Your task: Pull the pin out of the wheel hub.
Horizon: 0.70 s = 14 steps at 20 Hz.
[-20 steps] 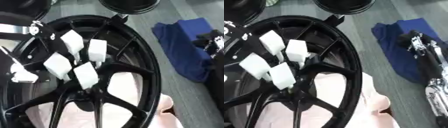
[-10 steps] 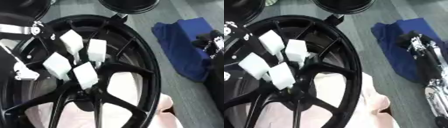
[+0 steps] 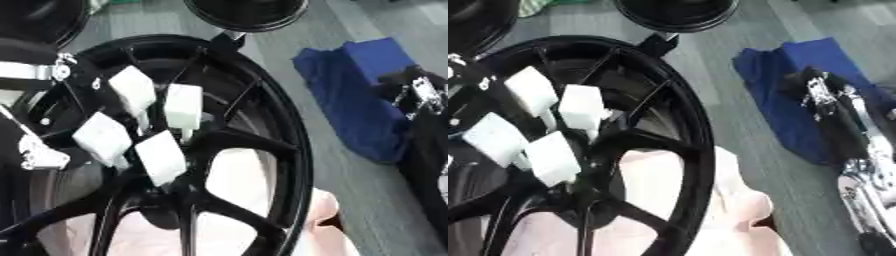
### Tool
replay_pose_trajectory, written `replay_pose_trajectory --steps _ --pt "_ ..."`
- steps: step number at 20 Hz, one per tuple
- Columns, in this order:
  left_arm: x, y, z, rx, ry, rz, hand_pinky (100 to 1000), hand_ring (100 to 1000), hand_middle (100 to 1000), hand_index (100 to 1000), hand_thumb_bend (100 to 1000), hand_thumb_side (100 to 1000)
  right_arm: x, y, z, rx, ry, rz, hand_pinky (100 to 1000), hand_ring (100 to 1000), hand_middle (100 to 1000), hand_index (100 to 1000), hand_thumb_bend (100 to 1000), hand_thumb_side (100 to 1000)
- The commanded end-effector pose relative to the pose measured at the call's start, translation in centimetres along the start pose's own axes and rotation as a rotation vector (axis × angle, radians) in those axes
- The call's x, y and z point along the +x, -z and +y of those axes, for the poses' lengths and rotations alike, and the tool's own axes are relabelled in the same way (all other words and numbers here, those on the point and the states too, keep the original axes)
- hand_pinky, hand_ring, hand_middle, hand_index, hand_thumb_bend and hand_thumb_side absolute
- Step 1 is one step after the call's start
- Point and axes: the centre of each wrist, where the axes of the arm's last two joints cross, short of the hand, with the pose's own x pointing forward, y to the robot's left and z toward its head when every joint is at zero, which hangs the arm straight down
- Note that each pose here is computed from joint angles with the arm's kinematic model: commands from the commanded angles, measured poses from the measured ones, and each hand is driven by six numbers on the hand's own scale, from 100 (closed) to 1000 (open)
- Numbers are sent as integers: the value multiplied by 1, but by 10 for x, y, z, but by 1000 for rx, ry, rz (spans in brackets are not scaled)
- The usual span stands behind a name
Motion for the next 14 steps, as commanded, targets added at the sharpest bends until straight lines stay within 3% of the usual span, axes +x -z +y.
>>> replay_pose_trajectory --steps 1,5,10,14 --pt "3 -4 5 7 35 -1 882 718 708 836 355 229 8 3 -1 8 -14 -27 829 681 638 593 100 590" --pt "3 -2 4 -3 58 -10 877 711 690 822 349 168 8 3 -1 8 -14 -26 829 682 637 592 100 592" --pt "1 1 1 -14 67 -15 870 702 680 811 345 159 9 3 -1 6 -13 -26 830 682 635 591 100 592" --pt "0 2 0 -18 64 -17 857 656 618 776 326 148 9 4 -1 3 -12 -26 830 683 635 591 100 594"
